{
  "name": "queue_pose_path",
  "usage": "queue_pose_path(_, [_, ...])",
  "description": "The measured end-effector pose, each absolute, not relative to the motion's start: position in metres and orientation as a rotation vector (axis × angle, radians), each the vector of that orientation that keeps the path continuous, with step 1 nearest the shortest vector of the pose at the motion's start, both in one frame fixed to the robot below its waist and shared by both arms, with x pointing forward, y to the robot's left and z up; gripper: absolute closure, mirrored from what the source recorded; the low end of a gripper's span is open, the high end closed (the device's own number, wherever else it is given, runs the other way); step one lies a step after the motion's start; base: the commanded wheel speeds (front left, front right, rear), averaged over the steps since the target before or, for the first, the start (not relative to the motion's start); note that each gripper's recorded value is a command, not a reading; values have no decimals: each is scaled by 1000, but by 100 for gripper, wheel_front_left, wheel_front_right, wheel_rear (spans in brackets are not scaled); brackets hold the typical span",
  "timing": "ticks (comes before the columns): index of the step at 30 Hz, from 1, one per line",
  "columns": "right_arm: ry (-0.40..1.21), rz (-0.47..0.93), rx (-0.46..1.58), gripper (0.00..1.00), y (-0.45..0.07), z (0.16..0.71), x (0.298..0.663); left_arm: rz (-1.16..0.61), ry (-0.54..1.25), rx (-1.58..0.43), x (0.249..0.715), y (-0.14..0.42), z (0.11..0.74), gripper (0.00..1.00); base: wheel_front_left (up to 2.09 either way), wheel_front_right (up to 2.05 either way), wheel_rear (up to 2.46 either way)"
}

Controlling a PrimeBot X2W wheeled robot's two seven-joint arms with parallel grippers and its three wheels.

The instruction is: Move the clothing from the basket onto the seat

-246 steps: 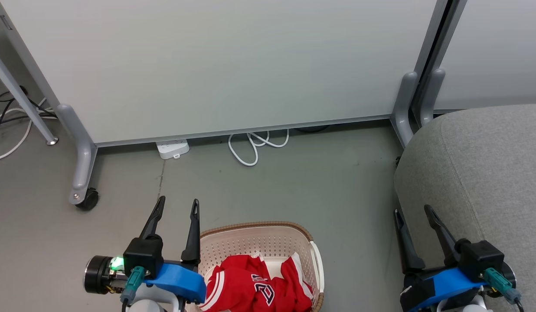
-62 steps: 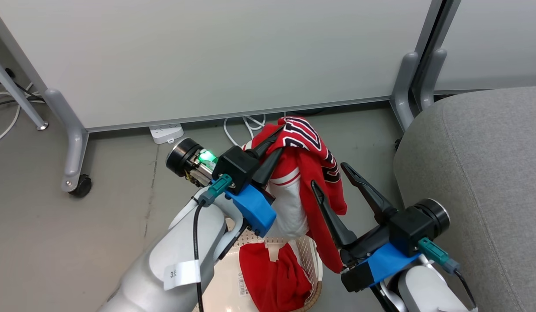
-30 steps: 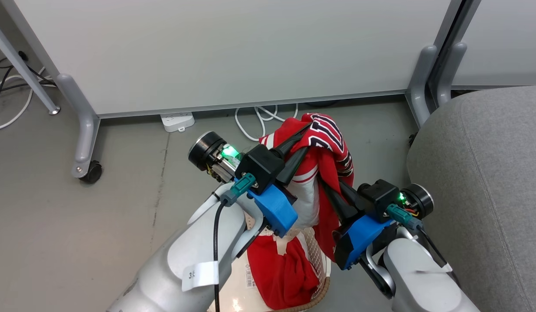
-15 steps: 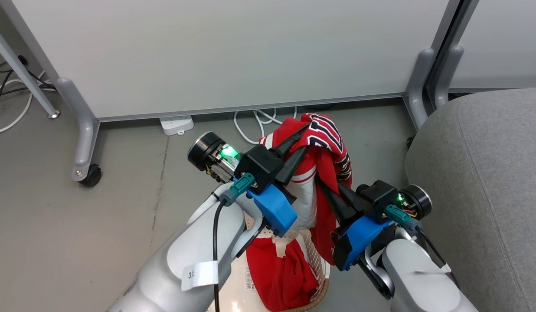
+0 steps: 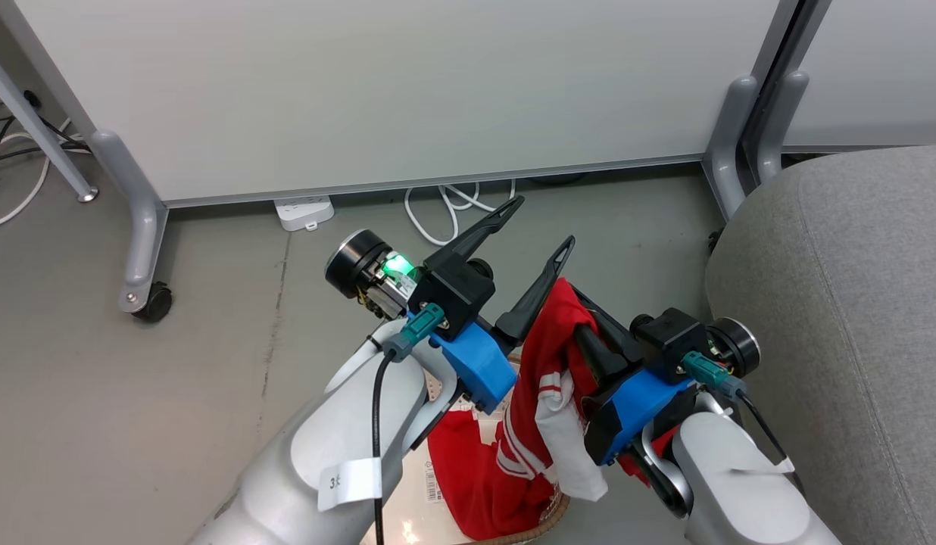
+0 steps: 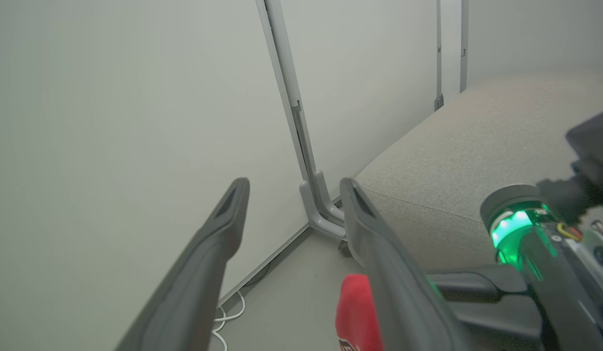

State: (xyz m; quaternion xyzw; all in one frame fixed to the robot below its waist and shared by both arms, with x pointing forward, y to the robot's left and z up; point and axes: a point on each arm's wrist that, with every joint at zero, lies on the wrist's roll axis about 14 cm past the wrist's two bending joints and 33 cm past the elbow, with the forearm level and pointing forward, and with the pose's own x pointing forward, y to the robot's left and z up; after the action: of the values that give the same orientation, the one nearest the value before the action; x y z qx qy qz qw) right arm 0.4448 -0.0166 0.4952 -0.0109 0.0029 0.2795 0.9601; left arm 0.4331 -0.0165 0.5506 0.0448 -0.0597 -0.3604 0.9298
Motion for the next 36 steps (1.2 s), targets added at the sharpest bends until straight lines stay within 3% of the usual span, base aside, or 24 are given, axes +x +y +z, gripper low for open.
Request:
queue_pose_path(13, [-18,439,-13,100,-66,501,457,-807,-97,81,435,-39,537,0,0,0,0])
queue_pose_path(25, [-61,185,-17,100,-164,512,463,-969,-63,61,425,-88,514,0,0,0,0])
queue_pose_path(36, [-79,-80,-34,100,-259,517,437,-1152,-23,39,399,-137,490,0,0,0,0])
